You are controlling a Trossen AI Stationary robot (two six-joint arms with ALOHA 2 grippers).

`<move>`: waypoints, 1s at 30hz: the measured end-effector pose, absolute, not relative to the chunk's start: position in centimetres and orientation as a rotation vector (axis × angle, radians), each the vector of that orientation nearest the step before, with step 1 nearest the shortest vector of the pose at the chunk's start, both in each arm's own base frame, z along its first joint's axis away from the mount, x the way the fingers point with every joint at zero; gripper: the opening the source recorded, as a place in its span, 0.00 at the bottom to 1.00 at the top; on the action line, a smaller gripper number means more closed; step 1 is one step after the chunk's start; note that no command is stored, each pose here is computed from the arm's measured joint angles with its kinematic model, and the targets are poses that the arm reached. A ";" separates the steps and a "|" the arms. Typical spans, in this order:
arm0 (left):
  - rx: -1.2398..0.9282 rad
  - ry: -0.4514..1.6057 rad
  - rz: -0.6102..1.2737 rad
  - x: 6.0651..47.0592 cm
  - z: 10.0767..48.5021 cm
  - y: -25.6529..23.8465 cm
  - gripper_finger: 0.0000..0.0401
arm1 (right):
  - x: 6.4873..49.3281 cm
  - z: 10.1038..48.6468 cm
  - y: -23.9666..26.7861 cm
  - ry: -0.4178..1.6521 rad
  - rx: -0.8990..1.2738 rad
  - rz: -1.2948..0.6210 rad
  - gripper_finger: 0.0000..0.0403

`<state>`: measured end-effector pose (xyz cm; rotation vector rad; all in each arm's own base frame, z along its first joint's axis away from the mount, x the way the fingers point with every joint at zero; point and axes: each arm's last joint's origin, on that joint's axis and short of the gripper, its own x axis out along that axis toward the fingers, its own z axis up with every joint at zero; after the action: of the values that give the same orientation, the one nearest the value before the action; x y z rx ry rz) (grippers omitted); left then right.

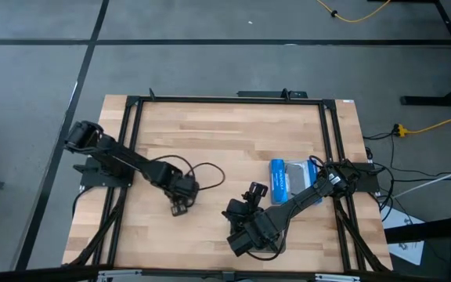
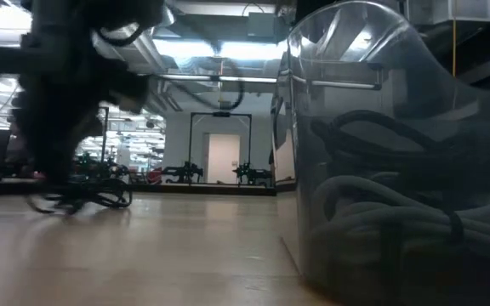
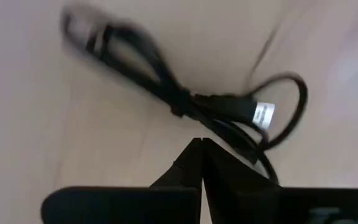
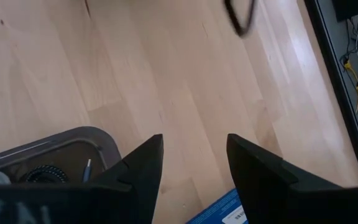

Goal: Pick and place USB-C Cables
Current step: Put the black charger cable into the black bin

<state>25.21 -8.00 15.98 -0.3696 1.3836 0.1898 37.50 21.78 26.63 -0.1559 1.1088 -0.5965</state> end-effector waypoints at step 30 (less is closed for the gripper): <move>-0.300 1.151 0.059 31.0 15.5 -6.5 0.00 | 37.6 26.6 21.7 1.105 -0.148 -0.600 0.45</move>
<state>31.04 -6.53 15.53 -0.3001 1.1510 0.0590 37.56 21.72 26.64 -0.1485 1.1053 -0.5996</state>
